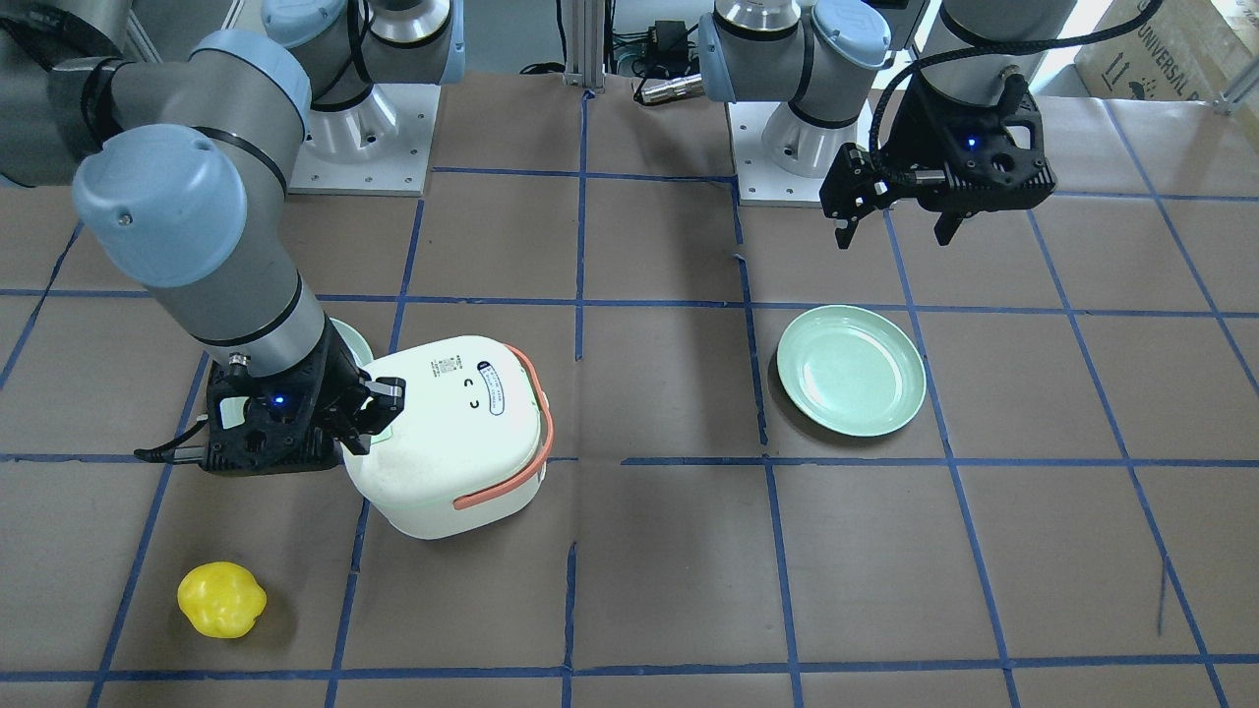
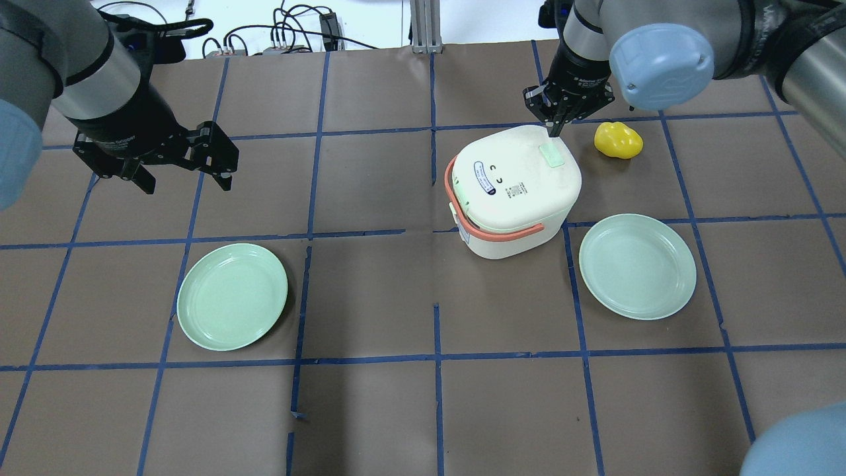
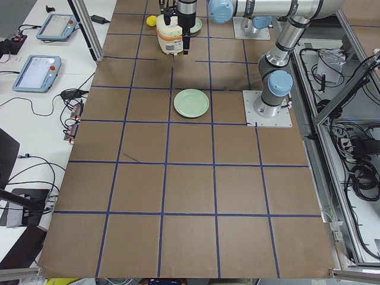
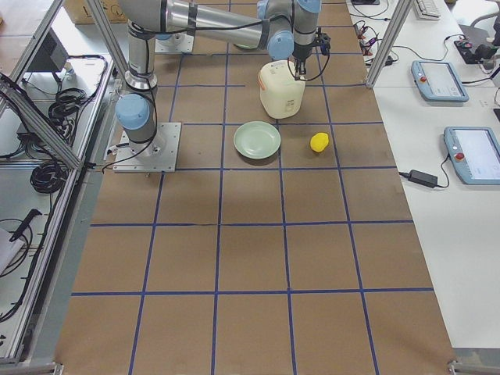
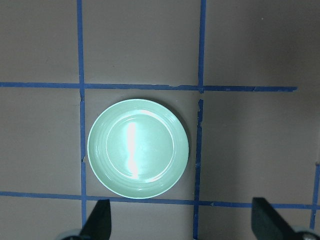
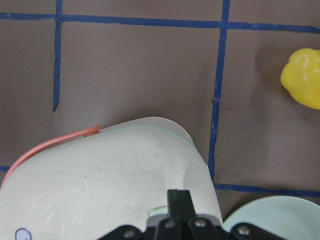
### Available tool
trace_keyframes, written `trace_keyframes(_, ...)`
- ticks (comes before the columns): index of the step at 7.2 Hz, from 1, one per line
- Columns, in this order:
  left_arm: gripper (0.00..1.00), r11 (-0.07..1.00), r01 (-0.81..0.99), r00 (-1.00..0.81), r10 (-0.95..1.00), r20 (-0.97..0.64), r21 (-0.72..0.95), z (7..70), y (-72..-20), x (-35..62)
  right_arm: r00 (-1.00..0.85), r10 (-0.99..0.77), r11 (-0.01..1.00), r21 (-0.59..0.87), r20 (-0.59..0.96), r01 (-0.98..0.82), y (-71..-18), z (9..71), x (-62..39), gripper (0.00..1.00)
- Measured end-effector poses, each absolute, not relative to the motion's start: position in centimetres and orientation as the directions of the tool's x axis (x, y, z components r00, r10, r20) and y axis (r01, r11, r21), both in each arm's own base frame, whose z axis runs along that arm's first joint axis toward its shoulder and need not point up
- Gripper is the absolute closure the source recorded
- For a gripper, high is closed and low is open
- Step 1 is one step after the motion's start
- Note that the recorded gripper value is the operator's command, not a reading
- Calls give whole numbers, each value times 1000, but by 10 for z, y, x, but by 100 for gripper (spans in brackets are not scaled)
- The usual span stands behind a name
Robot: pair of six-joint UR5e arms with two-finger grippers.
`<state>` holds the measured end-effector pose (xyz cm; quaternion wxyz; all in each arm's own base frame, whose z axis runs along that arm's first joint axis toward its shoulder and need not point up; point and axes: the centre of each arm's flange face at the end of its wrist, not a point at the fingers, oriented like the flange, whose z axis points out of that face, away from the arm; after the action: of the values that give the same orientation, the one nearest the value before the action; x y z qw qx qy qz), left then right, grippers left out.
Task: Press rice cooker button
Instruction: 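Press down on the rice cooker's green lid button with the right gripper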
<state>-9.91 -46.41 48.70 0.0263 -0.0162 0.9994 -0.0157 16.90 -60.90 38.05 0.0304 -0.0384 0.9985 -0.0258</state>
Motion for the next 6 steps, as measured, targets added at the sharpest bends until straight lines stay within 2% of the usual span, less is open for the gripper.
trace_keyframes(6, 0, 999, -32, -998, -33, -52, -32, 487, -464, -99, -995, -79, 997, -17, -62, -78, -598, 364, 169, 93)
